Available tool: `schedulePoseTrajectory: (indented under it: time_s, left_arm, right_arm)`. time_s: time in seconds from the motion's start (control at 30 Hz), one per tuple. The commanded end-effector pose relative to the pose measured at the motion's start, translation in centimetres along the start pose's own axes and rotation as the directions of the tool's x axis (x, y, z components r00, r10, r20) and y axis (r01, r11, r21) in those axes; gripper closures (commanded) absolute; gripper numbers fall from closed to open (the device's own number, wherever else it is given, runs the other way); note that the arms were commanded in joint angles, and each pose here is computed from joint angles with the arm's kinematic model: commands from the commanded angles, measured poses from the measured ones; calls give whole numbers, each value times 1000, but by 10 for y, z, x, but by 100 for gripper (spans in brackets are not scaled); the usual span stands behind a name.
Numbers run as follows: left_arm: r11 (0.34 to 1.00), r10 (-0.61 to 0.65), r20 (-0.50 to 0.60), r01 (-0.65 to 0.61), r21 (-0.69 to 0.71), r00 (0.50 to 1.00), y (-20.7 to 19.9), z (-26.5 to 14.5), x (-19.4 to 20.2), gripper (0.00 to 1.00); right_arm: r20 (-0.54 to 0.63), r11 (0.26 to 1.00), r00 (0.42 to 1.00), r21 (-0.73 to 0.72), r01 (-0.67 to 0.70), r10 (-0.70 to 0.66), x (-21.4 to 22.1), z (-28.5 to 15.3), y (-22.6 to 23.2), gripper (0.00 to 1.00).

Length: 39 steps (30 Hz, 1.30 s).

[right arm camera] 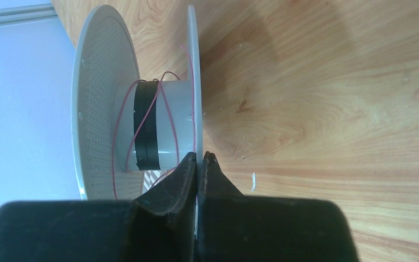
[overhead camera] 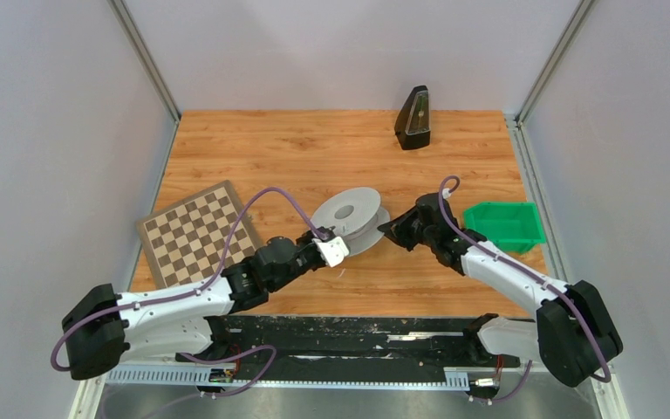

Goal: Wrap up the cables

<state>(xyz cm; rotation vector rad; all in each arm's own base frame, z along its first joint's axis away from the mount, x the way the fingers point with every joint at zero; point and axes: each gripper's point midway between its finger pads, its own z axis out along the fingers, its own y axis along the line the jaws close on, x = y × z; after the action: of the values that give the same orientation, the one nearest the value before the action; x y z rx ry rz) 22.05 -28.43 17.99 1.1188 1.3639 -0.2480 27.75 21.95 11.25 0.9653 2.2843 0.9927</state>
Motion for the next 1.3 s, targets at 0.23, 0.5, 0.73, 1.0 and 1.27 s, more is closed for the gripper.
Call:
schedulePoseTrajectory:
  time_s: [0.23,0.5,0.73,1.0,1.27]
  left_arm:
    - [986,-110,103,122,-117,989,30,-23,-30,55]
    - [948,-164,7,159,-277,986,77,-32,-38,50]
    - [902,-349,-29,327,-283,937,96,-49,-32,48]
    - [894,-387,-48,362,-265,921,94,-58,-23,45]
    - [829,-558,-80,550,-104,826,54,-22,-30,44]
  right_arm:
    - [137,986,985,-119,117,-101,-30,5,10,100]
    - [134,987,985,-101,127,-113,-36,28,-7,100]
    - [132,985,981,-78,154,-143,-43,47,-14,100]
    - [75,981,985,-107,164,-156,-42,62,-29,95]
    - [42,980,986,-108,164,-161,-43,75,-42,89]
